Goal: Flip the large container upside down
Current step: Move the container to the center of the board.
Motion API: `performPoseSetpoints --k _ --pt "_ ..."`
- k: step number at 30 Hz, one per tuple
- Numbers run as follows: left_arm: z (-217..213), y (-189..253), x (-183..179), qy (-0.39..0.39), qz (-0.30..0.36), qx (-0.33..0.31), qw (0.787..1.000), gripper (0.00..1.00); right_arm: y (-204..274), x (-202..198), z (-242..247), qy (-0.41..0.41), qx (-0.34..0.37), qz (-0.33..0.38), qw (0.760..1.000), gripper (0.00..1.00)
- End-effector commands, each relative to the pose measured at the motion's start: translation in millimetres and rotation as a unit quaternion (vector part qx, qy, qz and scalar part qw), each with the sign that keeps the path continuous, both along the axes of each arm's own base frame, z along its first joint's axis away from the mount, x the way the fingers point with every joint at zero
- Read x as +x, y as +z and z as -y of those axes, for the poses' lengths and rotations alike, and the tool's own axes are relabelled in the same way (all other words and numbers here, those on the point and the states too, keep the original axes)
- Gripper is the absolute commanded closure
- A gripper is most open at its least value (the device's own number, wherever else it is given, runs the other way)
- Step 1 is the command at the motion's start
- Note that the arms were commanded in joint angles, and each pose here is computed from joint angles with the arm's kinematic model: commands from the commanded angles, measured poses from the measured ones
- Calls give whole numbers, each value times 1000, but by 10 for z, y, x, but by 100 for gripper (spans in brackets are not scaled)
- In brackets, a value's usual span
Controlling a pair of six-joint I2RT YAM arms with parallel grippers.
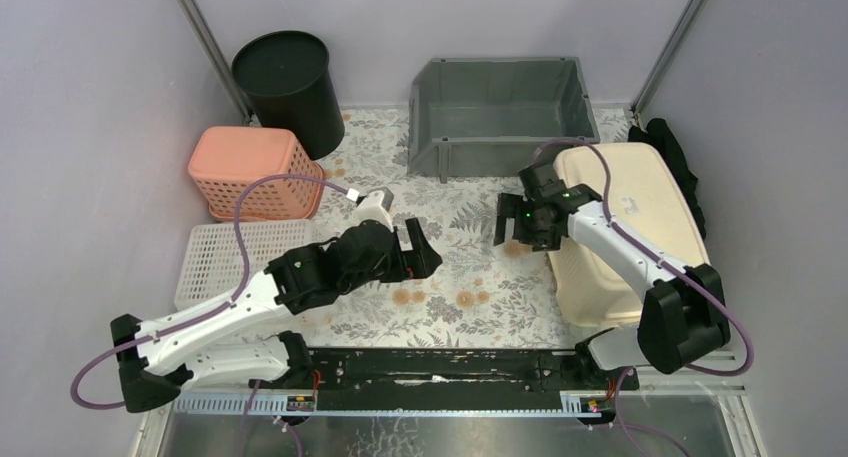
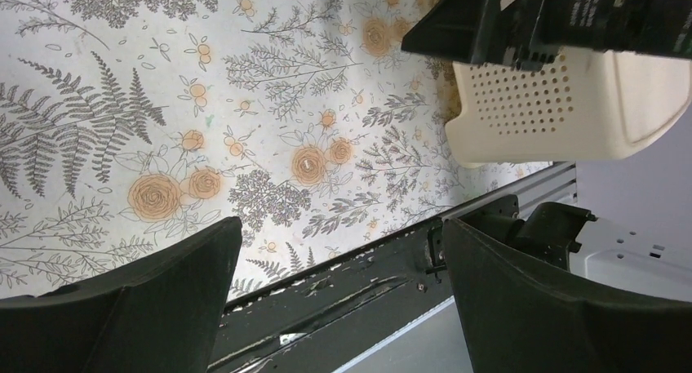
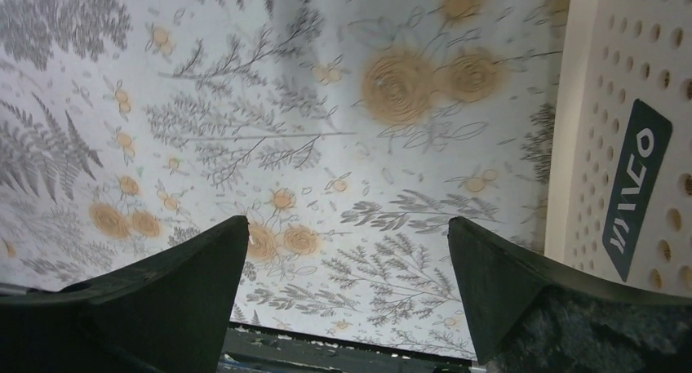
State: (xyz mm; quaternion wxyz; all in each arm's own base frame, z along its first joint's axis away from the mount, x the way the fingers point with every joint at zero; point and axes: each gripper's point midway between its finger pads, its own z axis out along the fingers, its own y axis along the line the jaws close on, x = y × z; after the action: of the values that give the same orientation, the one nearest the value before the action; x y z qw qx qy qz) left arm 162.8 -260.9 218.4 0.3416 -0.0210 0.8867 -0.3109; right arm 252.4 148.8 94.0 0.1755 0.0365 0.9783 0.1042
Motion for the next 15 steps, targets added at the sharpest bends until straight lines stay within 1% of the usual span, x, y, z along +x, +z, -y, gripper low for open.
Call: performPoseSetpoints --k 1,5,8,10,12,15 --pt "168 233 139 -11 29 -12 999 0 70 175 347 -46 -4 27 999 0" --pt "247 225 378 -17 23 5 1000 0 74 301 604 -86 15 30 996 1" --pt "259 304 714 -15 22 14 1000 0 138 356 708 -101 31 40 994 0" --pt "237 370 995 -6 29 25 999 0 271 383 645 -93 55 55 993 0" --pt "216 453 1294 3 34 27 999 0 450 393 499 -72 96 73 990 1" --pt "120 483 1812 31 44 41 998 0 732 363 340 -42 143 89 985 1"
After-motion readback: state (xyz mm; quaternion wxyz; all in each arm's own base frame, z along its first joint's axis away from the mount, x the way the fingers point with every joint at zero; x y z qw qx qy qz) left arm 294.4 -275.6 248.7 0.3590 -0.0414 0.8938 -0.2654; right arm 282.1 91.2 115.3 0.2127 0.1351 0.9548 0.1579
